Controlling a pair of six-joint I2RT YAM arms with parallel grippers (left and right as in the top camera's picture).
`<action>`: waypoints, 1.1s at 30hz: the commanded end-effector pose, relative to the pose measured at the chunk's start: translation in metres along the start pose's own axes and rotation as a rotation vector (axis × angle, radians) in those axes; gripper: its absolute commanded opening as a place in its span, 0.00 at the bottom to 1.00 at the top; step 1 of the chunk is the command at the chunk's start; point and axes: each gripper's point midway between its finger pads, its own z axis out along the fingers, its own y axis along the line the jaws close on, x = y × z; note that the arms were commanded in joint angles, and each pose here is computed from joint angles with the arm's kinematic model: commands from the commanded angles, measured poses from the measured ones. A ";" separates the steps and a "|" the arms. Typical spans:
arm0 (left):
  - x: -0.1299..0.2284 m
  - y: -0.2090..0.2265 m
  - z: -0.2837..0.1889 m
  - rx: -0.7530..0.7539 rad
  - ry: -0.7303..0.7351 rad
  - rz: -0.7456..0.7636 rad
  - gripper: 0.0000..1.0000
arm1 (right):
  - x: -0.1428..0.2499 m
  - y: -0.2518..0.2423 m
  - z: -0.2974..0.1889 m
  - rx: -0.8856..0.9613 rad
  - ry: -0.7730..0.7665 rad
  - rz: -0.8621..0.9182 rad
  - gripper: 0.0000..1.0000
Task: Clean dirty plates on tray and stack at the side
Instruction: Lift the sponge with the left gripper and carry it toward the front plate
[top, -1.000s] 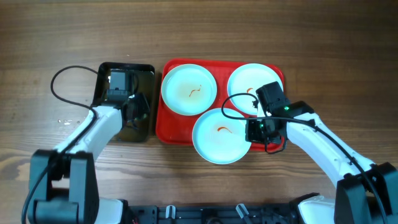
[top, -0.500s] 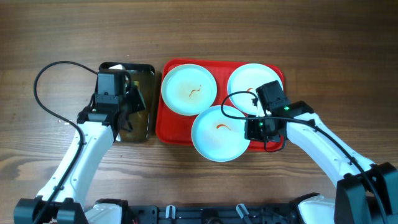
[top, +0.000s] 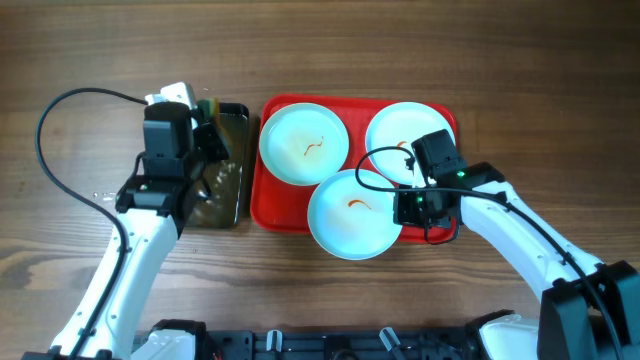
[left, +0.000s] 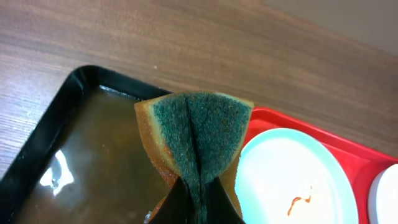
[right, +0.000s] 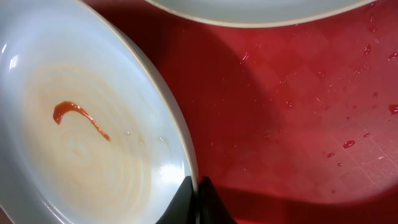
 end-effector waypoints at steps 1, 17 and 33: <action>-0.009 -0.002 -0.005 0.005 -0.031 0.016 0.04 | 0.002 0.002 -0.002 -0.012 -0.003 -0.025 0.04; -0.004 0.000 -0.002 -0.003 -0.010 0.016 0.04 | 0.002 0.002 -0.002 -0.012 -0.003 -0.024 0.04; 0.116 0.008 0.069 -0.055 0.402 0.062 0.04 | 0.004 0.001 -0.002 -0.009 0.003 -0.024 0.04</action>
